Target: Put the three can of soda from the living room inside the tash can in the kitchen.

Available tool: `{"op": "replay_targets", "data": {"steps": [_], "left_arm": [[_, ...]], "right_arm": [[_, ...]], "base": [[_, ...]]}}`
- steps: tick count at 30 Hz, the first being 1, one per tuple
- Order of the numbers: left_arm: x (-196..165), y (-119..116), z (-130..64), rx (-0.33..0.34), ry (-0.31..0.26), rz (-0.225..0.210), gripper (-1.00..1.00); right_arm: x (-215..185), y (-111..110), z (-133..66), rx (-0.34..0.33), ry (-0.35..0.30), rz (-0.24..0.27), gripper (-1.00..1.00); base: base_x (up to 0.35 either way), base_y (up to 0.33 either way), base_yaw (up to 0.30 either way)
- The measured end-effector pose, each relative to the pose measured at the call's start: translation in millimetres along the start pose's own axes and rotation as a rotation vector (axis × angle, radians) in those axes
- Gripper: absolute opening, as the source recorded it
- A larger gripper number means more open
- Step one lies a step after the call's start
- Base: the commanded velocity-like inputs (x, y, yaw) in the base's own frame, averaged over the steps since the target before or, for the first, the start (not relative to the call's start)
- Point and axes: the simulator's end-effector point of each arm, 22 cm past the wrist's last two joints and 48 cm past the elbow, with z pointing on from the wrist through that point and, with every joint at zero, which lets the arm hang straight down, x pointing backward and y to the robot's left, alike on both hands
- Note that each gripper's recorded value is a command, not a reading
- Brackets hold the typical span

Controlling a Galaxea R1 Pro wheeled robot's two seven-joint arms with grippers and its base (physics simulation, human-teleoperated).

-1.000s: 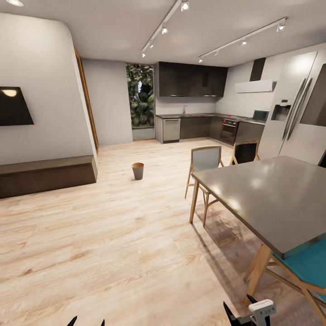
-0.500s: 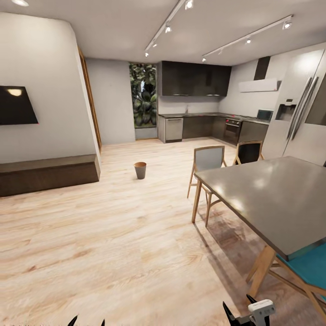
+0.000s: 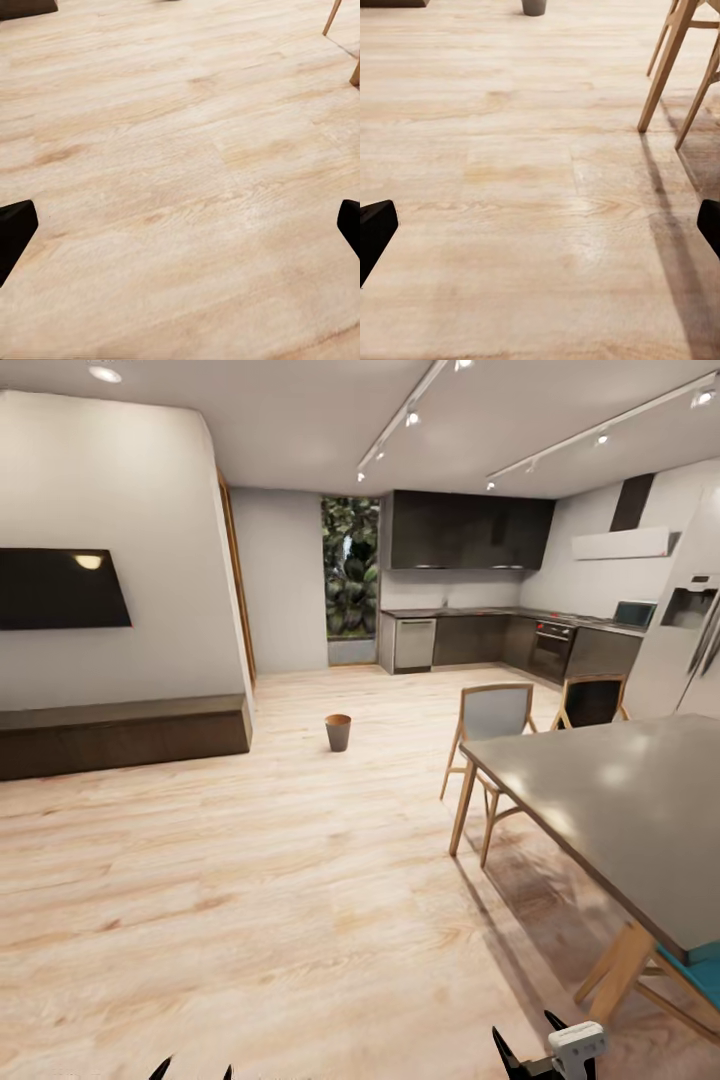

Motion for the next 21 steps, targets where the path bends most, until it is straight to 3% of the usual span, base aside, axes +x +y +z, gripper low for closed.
{"op": "replay_targets", "data": {"steps": [10, 21], "left_arm": [[1.1, 0.4, -0.1, 0.0, 0.004, 0.0, 1.0], [1.9, 0.7, 0.0, -0.001, 0.007, 0.0, 1.0]], "right_arm": [[0.4, -0.1, 0.0, 0.0, 0.001, 0.0, 1.0], [0.5, -0.2, 0.0, 0.0, 0.001, 0.001, 1.0]], "base": [[0.053, 0.006, 0.209], [0.262, 0.099, 0.032]]}}
